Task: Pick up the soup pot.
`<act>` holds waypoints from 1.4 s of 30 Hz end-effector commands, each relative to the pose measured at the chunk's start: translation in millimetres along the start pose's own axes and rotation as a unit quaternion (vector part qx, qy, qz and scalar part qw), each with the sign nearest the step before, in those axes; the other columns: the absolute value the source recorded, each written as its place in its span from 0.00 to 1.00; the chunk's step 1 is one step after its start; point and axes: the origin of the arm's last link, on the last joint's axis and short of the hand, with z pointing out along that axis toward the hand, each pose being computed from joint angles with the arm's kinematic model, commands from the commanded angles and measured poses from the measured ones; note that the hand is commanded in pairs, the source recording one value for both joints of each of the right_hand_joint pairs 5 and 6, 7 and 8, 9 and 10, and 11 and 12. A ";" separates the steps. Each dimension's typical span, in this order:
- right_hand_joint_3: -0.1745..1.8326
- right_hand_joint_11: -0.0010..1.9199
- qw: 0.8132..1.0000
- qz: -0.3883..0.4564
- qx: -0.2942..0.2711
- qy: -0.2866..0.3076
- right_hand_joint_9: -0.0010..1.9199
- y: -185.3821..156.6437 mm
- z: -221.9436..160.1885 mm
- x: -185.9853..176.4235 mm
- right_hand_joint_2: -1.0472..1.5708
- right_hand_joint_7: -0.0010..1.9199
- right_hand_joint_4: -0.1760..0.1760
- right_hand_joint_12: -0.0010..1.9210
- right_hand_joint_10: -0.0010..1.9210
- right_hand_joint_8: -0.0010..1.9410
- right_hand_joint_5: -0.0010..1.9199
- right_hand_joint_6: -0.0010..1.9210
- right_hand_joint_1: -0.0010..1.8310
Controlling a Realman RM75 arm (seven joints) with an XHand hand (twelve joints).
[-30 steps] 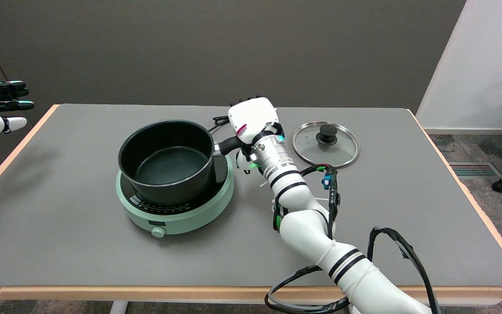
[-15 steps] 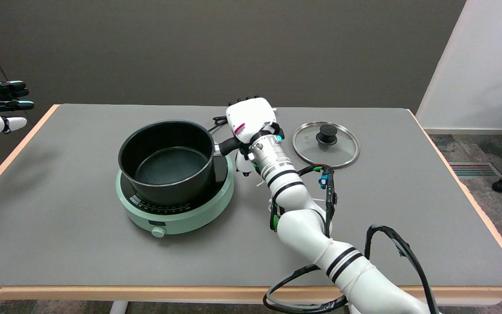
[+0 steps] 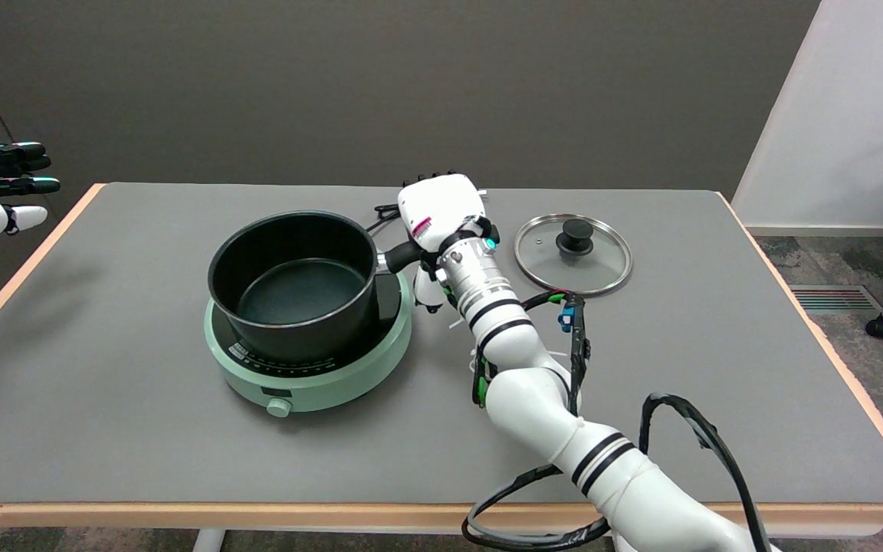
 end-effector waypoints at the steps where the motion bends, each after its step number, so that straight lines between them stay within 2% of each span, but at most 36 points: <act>1: 1.00 0.85 1.000 -0.008 -0.001 -0.003 0.85 0.1 0.5 -1.6 0.29 0.85 0.14 0.85 0.85 0.84 0.85 0.85 0.72; 5: 1.00 0.82 1.000 -0.014 0.001 0.005 0.82 0.4 1.2 3.8 0.34 0.82 0.16 0.82 0.82 0.81 0.82 0.82 0.72; 7: 1.00 0.76 1.000 -0.019 0.005 0.009 0.76 -0.2 1.3 6.2 0.30 0.76 0.21 0.76 0.76 0.75 0.76 0.76 0.72; 11: 1.00 0.73 1.000 -0.015 0.005 0.011 0.73 -0.5 -0.8 6.5 0.29 0.73 0.26 0.73 0.73 0.72 0.73 0.73 0.71; 12: 1.00 0.74 1.000 -0.015 0.005 0.010 0.74 -0.7 -1.4 6.2 0.31 0.74 0.24 0.74 0.74 0.73 0.74 0.74 0.70; 14: 0.89 0.85 1.000 -0.013 0.006 0.011 0.85 -1.4 -2.1 6.4 0.44 0.85 0.18 0.85 0.85 0.84 0.85 0.85 0.68; 15: 0.83 0.90 1.000 -0.016 0.006 0.012 0.90 -1.8 -2.5 6.7 0.47 0.90 0.24 0.90 0.90 0.89 0.90 0.90 0.68; 18: 0.76 0.94 1.000 -0.021 0.006 0.012 0.94 -2.5 -3.7 7.3 0.49 0.94 0.32 0.94 0.94 0.93 0.94 0.94 0.68; 20: 0.71 0.94 1.000 -0.019 0.002 0.012 0.94 -0.6 -3.9 7.7 0.48 0.94 0.33 0.94 0.94 0.93 0.94 0.94 0.69; 21: 0.73 0.94 1.000 -0.012 -0.002 0.013 0.94 0.9 -4.2 7.7 0.47 0.94 0.32 0.94 0.94 0.93 0.94 0.94 0.70; 23: 0.83 0.93 1.000 0.003 -0.011 0.014 0.93 3.3 -4.7 7.6 0.44 0.93 0.29 0.93 0.93 0.92 0.93 0.93 0.70; 24: 0.89 0.92 1.000 0.007 -0.013 0.015 0.92 3.8 -4.8 7.8 0.50 0.92 0.27 0.92 0.92 0.91 0.92 0.92 0.68; 25: 0.89 0.92 1.000 0.010 -0.014 0.014 0.92 3.9 -4.8 7.5 0.58 0.92 0.27 0.92 0.92 0.91 0.92 0.92 0.65; 27: 0.74 0.92 1.000 0.015 -0.016 0.014 0.92 4.8 -4.7 7.7 0.75 0.92 0.25 0.92 0.92 0.91 0.92 0.92 0.56; 29: 0.56 0.92 1.000 0.020 -0.018 0.014 0.92 5.2 -4.7 7.5 0.85 0.92 0.25 0.92 0.92 0.91 0.92 0.92 0.50; 34: 0.53 0.92 0.999 0.027 -0.020 0.013 0.92 6.1 -4.5 7.3 0.87 0.92 0.25 0.92 0.92 0.91 0.92 0.92 0.49; 42: 0.55 0.92 0.999 0.028 -0.020 0.014 0.92 6.0 -4.8 7.7 0.87 0.92 0.25 0.92 0.92 0.91 0.92 0.92 0.52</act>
